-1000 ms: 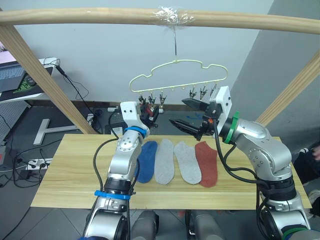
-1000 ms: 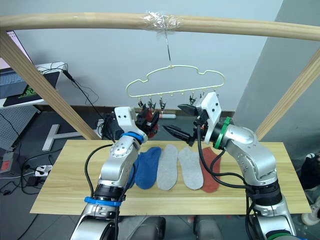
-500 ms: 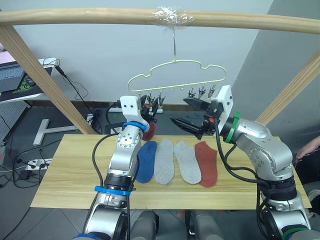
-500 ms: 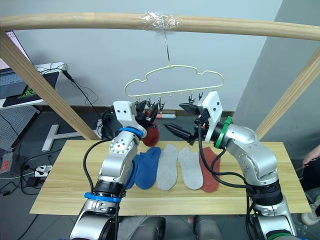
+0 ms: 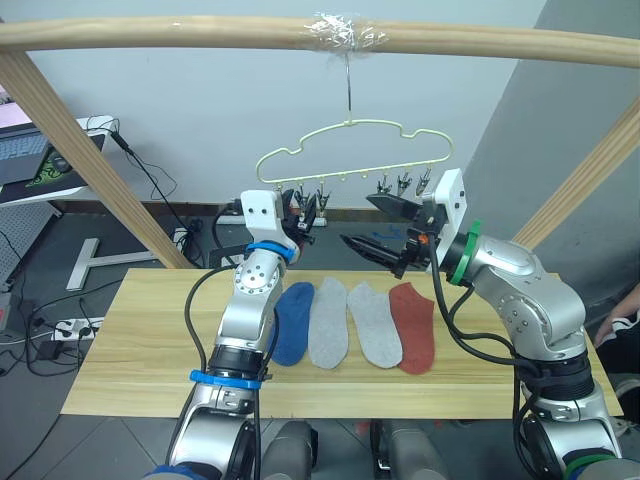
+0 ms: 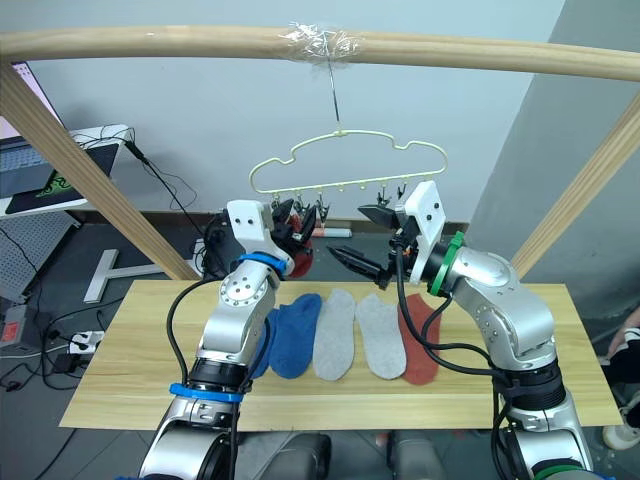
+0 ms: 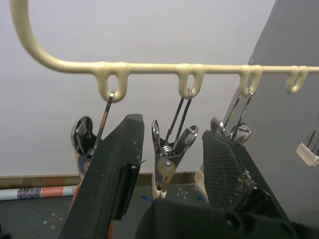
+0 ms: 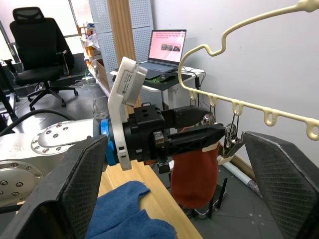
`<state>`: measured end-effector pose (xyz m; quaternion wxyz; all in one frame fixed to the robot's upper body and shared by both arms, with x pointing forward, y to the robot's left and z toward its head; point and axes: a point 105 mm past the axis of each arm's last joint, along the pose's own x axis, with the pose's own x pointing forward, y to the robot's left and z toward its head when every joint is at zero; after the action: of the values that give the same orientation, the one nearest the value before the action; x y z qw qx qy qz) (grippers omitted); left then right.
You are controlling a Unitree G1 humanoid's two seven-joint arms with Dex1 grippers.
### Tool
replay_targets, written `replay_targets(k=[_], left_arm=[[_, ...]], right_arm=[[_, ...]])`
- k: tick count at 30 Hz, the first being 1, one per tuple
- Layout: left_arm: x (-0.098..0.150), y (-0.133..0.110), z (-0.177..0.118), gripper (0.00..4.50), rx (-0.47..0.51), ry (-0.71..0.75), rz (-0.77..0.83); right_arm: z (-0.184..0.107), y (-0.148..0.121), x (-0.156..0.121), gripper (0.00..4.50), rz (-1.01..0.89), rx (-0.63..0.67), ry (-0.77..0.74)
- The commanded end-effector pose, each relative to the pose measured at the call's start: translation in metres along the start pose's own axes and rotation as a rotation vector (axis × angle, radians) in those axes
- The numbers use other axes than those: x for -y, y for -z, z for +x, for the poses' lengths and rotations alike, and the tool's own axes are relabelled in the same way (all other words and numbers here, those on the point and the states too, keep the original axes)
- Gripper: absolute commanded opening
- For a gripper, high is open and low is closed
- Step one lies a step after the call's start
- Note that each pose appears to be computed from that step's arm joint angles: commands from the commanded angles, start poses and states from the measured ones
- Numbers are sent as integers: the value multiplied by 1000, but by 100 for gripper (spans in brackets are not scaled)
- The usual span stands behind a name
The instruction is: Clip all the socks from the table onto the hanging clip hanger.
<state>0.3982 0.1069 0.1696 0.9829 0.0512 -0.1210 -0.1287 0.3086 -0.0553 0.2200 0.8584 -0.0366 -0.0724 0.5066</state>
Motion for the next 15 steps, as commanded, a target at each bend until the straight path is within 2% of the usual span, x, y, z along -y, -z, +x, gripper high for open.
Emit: replay_targets(k=[1, 5, 8, 11, 15], left_arm=[[1, -14, 3, 220, 58, 3, 9], [1, -13, 3, 220, 59, 6, 7], [3, -13, 3, 162, 64, 17, -5], [4, -14, 3, 77, 68, 28, -11], [4, -13, 3, 2, 66, 29, -16]], right_arm=[[0, -16, -2, 450, -40, 52, -13], [0, -15, -3, 450, -39, 51, -15], [0, -14, -3, 450, -37, 47, -13], [0, -14, -4, 450, -35, 49, -14], [0, -14, -3, 450, -34, 49, -14]])
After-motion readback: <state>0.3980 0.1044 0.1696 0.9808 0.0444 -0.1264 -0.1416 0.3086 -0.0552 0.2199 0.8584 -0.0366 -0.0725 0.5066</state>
